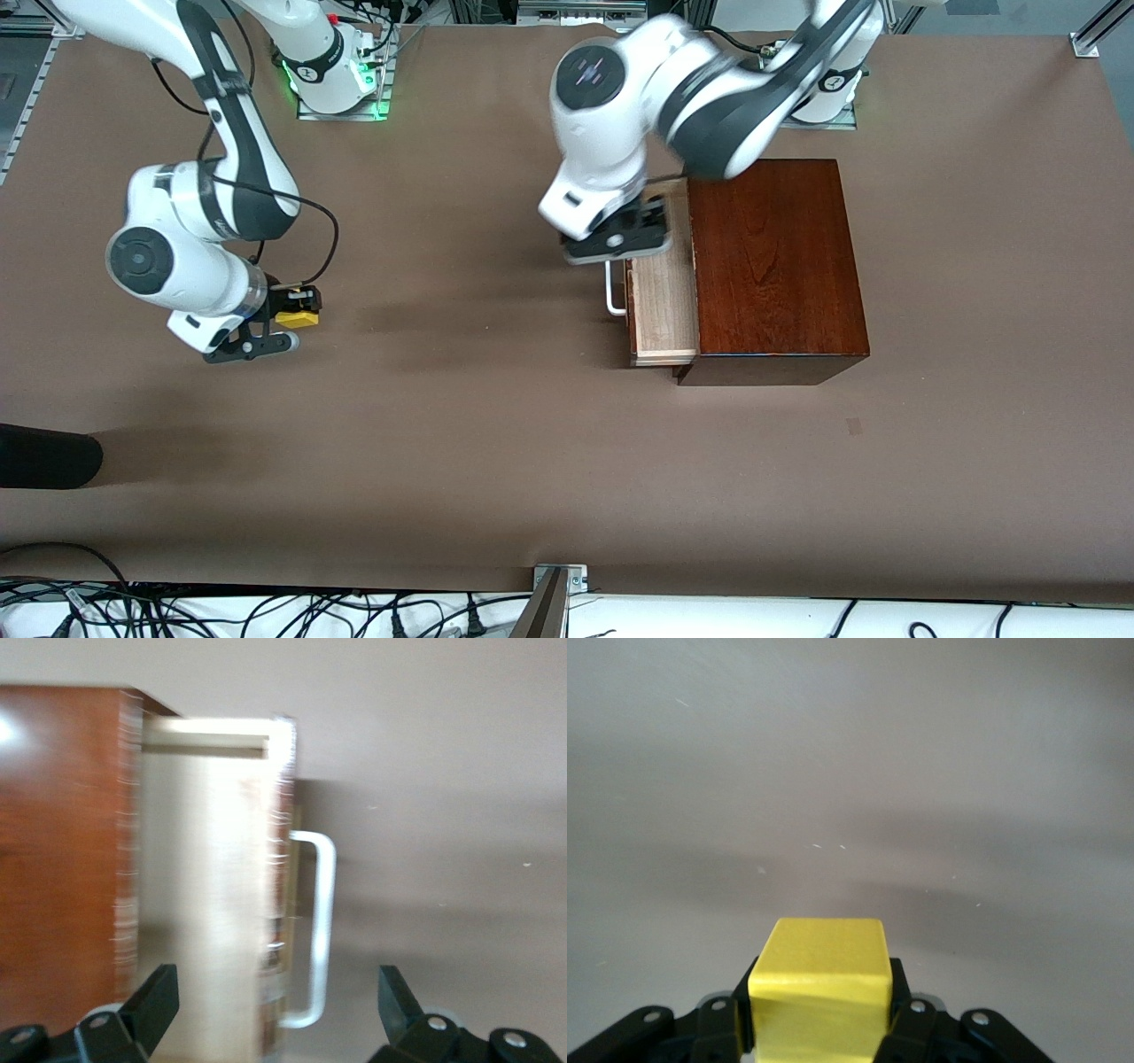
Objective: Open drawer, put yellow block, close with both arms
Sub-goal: 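Carry the yellow cube with the right gripper over the open drawer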
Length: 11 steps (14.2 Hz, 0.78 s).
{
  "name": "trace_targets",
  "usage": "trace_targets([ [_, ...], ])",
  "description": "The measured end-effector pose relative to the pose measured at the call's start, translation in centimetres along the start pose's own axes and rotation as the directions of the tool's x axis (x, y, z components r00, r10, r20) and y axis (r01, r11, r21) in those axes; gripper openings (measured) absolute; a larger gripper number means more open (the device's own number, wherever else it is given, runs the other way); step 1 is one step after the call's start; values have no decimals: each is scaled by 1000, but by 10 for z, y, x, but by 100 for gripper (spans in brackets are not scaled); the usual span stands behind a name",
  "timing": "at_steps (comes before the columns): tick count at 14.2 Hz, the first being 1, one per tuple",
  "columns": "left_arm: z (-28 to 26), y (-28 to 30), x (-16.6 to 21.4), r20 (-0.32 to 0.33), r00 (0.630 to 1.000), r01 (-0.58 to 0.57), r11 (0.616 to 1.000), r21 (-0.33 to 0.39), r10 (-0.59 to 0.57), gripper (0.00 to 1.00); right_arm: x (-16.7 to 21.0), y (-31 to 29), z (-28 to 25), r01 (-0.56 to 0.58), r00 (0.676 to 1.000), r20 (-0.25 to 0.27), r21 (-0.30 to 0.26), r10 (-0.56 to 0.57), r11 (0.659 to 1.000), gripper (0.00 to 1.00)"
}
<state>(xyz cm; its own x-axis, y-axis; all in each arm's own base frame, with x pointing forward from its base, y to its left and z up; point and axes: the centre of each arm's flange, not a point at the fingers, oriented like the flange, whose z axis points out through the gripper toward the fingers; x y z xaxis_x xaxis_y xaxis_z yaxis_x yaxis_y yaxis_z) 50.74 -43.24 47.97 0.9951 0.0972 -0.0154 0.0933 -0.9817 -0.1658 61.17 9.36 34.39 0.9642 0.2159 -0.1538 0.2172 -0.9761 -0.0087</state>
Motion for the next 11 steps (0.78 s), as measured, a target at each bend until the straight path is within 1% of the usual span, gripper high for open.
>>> trace_targets([
  [2,-33,-53,19,22,999,-47,998,32,46,100,8,-25,-41,69,998,-7,-6,-69,998,56],
  [3,-42,-83,34,36,997,-73,997,36,71,100,9,-42,-57,108,994,-6,-9,-108,994,56],
  [5,-49,-143,68,60,992,-115,993,10,114,100,10,-89,-79,211,977,-21,-8,-211,977,56],
  [6,-50,-175,84,72,989,-126,992,-15,127,100,8,-118,-88,266,963,-36,-7,-266,964,56],
  [8,-50,-237,110,95,985,-139,988,-62,145,100,1,-178,-104,381,922,-64,-27,-381,924,56],
  [9,-50,-265,119,99,982,-152,985,-85,160,100,-5,-205,-111,429,900,-73,-37,-430,903,56],
  [11,-53,-314,128,94,979,-172,979,-111,183,100,-20,-254,-122,516,851,-86,-59,-519,855,56],
])
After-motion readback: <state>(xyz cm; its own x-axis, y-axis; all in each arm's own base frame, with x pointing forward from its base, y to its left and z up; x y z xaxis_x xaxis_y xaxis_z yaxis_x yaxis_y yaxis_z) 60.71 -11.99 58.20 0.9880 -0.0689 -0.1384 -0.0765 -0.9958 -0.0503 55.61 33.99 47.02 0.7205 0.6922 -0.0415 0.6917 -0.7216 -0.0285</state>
